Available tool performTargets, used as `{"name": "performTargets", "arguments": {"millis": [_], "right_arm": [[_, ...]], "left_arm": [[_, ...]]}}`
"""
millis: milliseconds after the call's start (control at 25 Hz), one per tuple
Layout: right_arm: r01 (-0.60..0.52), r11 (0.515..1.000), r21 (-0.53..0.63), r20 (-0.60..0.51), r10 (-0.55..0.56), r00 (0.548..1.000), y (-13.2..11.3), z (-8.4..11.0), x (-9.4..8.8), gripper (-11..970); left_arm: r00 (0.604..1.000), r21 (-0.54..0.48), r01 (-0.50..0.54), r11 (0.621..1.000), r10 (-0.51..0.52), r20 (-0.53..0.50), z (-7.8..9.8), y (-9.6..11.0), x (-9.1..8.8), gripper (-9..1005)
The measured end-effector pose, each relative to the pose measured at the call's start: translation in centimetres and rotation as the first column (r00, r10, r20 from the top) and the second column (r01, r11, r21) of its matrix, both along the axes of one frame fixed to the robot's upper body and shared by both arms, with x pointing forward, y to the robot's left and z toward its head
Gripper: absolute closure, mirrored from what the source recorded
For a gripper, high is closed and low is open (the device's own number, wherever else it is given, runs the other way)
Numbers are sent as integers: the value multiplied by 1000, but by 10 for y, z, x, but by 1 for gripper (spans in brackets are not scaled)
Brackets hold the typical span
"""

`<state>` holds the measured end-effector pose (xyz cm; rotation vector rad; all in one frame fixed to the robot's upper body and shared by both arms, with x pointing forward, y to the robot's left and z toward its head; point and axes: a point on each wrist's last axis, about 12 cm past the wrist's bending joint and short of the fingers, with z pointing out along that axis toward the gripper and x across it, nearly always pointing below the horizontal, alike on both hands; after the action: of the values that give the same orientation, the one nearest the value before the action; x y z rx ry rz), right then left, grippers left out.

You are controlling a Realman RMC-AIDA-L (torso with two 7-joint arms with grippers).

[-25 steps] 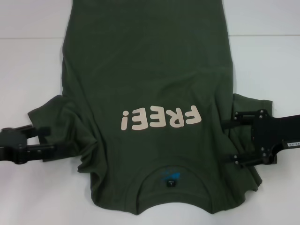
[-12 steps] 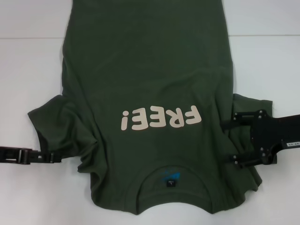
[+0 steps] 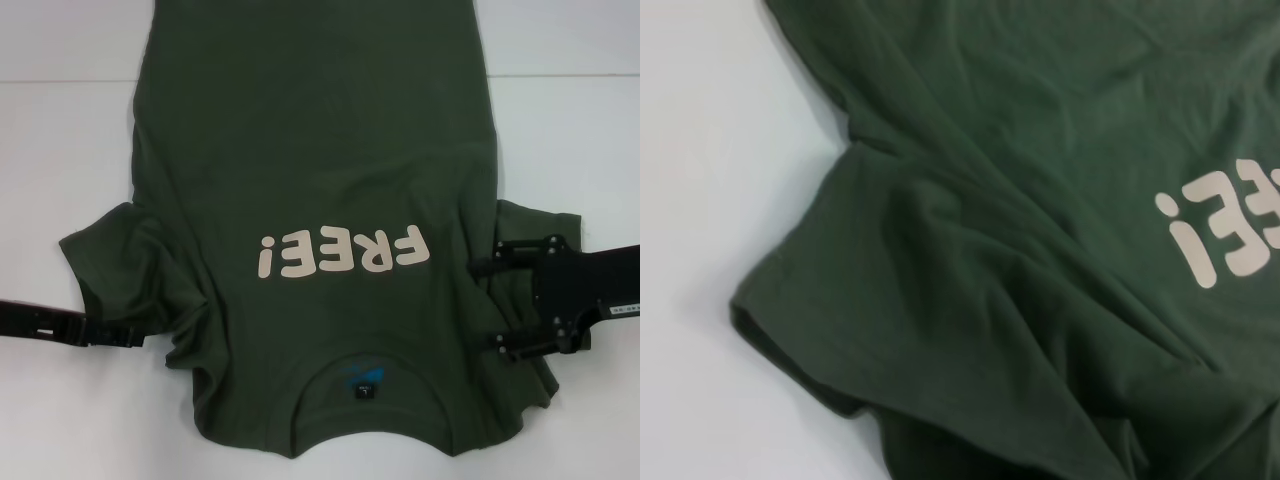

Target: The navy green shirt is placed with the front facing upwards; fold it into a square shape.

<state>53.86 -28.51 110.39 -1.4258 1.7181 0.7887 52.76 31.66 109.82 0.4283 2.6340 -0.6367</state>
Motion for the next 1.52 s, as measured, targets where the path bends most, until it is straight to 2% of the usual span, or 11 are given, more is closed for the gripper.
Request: {"name": "performTargets", "arguments": {"millis": [240,1160,1520], "right_arm": [[-2,1000,-2,-2,2,1000,0,-1,-1,95],[-19,1000,2,1,19,1000,2,-4,-3,95],[-8,1000,6,-5,8,1000,1,-7,-4,95]], "left_arm": [[999,22,-22,1000,21,26,0,3,3,70],[998,103,13,995,-19,58,-10,-4,10,147],[997,126,27,992,-36,68,-13,-3,8,480]]}}
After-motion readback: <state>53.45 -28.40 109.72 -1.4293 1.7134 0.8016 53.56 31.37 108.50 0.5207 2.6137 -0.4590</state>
